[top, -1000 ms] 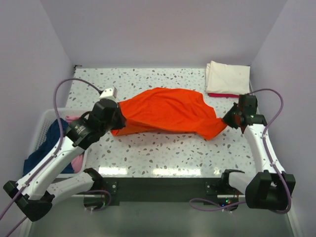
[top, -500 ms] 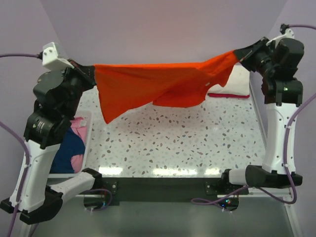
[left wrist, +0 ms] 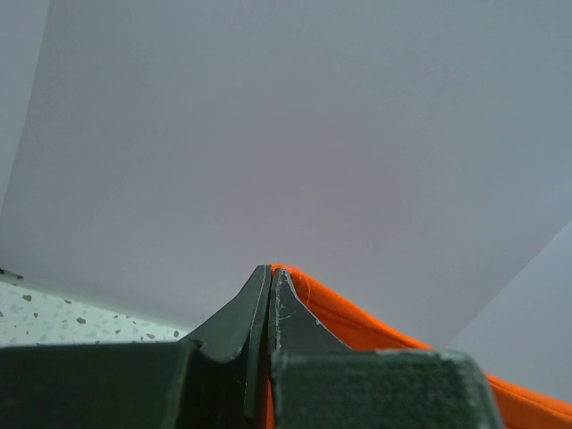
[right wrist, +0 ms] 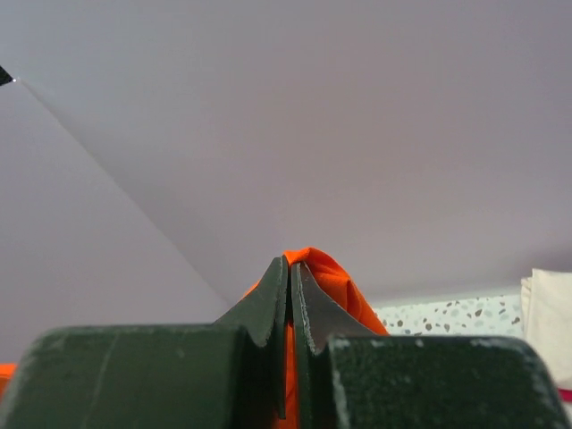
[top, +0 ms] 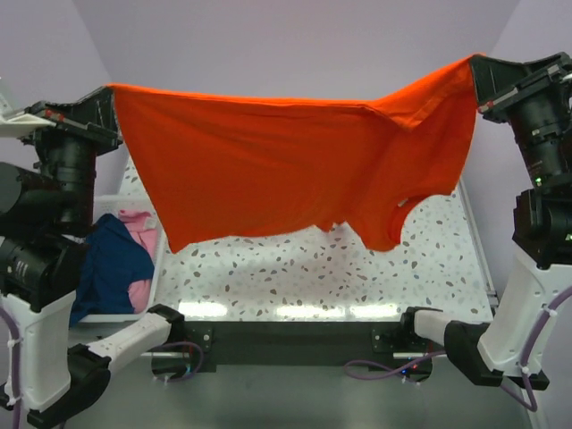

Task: Fold and stack the t-shirts
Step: Flatten the tshirt out

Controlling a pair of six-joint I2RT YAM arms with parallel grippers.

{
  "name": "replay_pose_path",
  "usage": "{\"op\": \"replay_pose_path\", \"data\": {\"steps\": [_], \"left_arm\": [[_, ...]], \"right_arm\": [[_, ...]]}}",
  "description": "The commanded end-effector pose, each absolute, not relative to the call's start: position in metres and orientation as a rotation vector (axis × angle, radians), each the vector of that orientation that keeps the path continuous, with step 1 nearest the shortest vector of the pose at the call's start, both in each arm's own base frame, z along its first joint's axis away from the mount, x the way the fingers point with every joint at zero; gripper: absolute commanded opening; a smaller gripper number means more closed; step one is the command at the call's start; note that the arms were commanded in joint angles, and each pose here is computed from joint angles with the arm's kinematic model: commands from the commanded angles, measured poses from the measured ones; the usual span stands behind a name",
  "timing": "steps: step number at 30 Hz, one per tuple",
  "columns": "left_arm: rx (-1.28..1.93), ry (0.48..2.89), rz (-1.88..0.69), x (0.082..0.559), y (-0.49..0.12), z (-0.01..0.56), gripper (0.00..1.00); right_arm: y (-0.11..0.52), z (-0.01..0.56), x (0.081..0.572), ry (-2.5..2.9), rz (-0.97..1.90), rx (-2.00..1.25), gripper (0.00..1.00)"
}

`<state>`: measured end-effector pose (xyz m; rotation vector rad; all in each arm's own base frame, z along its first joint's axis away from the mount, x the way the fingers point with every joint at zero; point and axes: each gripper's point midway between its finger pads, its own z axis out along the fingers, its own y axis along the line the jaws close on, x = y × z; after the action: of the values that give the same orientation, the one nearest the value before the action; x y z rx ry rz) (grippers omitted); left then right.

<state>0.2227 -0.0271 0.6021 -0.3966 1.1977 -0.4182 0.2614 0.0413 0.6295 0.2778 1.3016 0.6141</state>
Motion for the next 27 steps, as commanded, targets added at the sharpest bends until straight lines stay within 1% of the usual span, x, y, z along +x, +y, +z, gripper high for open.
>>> {"op": "replay_pose_path", "data": {"steps": [1,2,8,9,10,11,12,13,14,15,16,17,18,19,20,21,22,24,26,27], "left_arm": [[-0.374,1.197,-0.37,0.268,-0.042,0.602,0.0],[-0.368,1.202,-0.37,0.276,-0.047,0.6,0.0],[-0.314,1.218,-0.332,0.347,-0.074,0.585,0.0],[-0.313,1.247,-0.307,0.373,-0.074,0.572,0.0],[-0.289,1.228,-0.349,0.383,-0.08,0.578,0.0],[-0.281,1.266,-0.353,0.412,-0.085,0.562,0.0],[-0.306,1.25,-0.362,0.429,-0.072,0.562,0.0],[-0.272,1.227,-0.406,0.437,-0.075,0.574,0.0],[-0.272,1.273,-0.408,0.472,-0.076,0.553,0.0],[-0.286,1.215,-0.422,0.48,-0.061,0.575,0.0],[-0.25,1.221,-0.455,0.495,-0.065,0.575,0.0],[-0.265,1.269,-0.446,0.534,-0.054,0.549,0.0],[-0.251,1.203,-0.487,0.533,-0.051,0.578,0.0],[-0.215,1.2,-0.525,0.542,-0.054,0.579,0.0],[-0.216,1.225,-0.54,0.567,-0.051,0.559,0.0],[-0.194,1.169,-0.573,0.564,-0.047,0.578,0.0],[-0.201,1.161,-0.577,0.569,-0.037,0.575,0.0],[-0.193,1.106,-0.601,0.57,-0.022,0.58,0.0],[-0.209,1.088,-0.591,0.565,-0.006,0.583,0.0],[-0.215,1.11,-0.592,0.567,-0.001,0.575,0.0]], "right_arm": [[0.042,0.633,0.301,1.284,0.658,0.274,0.0],[0.042,0.624,0.32,1.308,0.682,0.287,0.0],[0.055,0.611,0.384,1.324,0.8,0.236,0.0],[0.054,0.595,0.41,1.361,0.811,0.255,0.0],[0.055,0.591,0.421,1.369,0.819,0.255,0.0],[0.054,0.582,0.446,1.383,0.825,0.265,0.0],[0.056,0.577,0.457,1.391,0.831,0.26,0.0],[0.058,0.586,0.464,1.367,0.834,0.244,0.0],[0.06,0.586,0.474,1.364,0.836,0.239,0.0],[0.061,0.561,0.509,1.409,0.846,0.263,0.0],[0.062,0.583,0.507,1.349,0.846,0.236,0.0],[0.062,0.586,0.515,1.331,0.858,0.239,0.0],[0.06,0.566,0.543,1.35,0.864,0.261,0.0],[0.061,0.582,0.539,1.297,0.871,0.24,0.0],[0.058,0.59,0.544,1.249,0.868,0.241,0.0],[0.057,0.598,0.541,1.214,0.862,0.234,0.0],[0.051,0.594,0.547,1.207,0.831,0.254,0.0],[0.045,0.601,0.544,1.166,0.78,0.251,0.0],[0.038,0.604,0.539,1.156,0.73,0.262,0.0],[0.038,0.602,0.536,1.164,0.723,0.264,0.0]]}}
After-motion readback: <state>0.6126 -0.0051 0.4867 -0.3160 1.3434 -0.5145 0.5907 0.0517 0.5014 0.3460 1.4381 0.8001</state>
